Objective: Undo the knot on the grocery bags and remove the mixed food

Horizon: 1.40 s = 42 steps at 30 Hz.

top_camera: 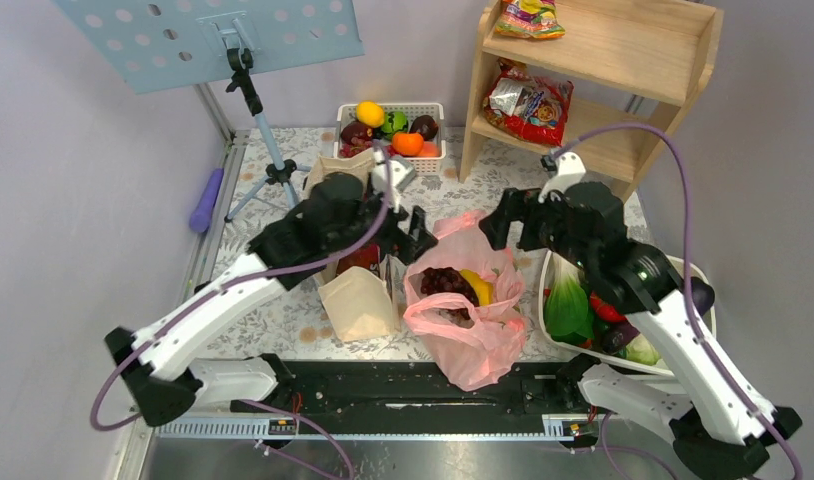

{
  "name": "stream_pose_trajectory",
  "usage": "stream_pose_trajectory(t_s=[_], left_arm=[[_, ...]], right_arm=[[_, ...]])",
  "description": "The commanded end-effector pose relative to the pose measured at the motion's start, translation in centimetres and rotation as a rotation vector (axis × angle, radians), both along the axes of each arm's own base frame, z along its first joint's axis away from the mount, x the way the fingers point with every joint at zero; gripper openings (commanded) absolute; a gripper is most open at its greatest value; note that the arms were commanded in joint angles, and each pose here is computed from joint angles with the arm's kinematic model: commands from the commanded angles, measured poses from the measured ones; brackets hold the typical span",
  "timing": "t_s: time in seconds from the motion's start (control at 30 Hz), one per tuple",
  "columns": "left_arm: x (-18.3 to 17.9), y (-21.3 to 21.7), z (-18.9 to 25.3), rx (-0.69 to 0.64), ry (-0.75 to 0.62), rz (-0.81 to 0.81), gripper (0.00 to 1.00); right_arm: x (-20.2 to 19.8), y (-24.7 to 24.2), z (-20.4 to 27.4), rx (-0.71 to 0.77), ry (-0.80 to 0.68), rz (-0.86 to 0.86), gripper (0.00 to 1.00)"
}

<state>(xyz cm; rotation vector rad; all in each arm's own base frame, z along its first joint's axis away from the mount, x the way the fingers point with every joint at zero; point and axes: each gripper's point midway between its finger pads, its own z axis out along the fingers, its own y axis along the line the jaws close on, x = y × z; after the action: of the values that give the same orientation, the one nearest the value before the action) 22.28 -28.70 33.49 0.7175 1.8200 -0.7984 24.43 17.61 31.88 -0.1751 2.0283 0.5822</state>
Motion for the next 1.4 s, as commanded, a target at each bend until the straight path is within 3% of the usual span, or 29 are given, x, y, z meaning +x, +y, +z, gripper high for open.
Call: stream_pose_trajectory(t_s=[0.0, 0.1, 0.23, 0.53, 0.63, 0.73, 0.97, 1.13, 1.2, 1.3, 1.33, 1.37], left_arm=[[-0.5, -3.1, -1.3, 0.013, 0.072, -0.097, 0.85], [0.3, -4.2, -3.4, 0.066, 0.120, -0.082, 0.83], [0.3, -5.2, -5.5, 0.103, 0.169, -0.102, 0.68], [1.0, -5.3, -7.3, 0.112, 0.189, -0.061, 0.19], [0.8, -5.4, -7.2, 0.101, 0.194, -0.064, 0.07], [0.9, -5.4, -7.2, 0.098, 0.193, -0.062, 0.01], [2.0, -5.0, -5.8, 0.089, 0.155, -0.009, 0.00], [4.3, -4.9, -4.6, 0.074, 0.138, 0.065, 0.00], [5.8, -4.6, -4.1, 0.050, 0.150, 0.112, 0.00], [8.6, -4.0, -3.2, -0.011, 0.180, 0.172, 0.00], [9.4, -3.9, -2.9, -0.033, 0.184, 0.188, 0.00], [10.1, -3.9, -2.6, -0.054, 0.187, 0.201, 0.00]], right_arm=[[-3.3, -1.7, -0.8, -0.023, 0.057, 0.023, 0.97], [-4.7, -0.9, -1.8, 0.017, 0.106, 0.078, 0.88], [-5.9, 1.7, -2.8, 0.103, 0.160, 0.203, 0.80], [-9.8, 9.0, -2.9, 0.334, 0.185, 0.609, 0.94], [-10.4, 10.0, -2.5, 0.347, 0.161, 0.676, 0.95], [-10.7, 10.6, -3.4, 0.301, 0.164, 0.711, 0.94], [-12.6, 11.2, -6.2, 0.254, 0.248, 0.796, 0.91], [-14.9, 10.5, -7.3, 0.237, 0.329, 0.839, 0.59], [-15.6, 9.8, -7.6, 0.221, 0.352, 0.840, 0.34], [-16.6, 8.7, -8.1, 0.197, 0.388, 0.825, 0.08], [-16.8, 8.3, -8.5, 0.185, 0.402, 0.813, 0.00], [-16.9, 7.9, -8.9, 0.171, 0.414, 0.797, 0.00]])
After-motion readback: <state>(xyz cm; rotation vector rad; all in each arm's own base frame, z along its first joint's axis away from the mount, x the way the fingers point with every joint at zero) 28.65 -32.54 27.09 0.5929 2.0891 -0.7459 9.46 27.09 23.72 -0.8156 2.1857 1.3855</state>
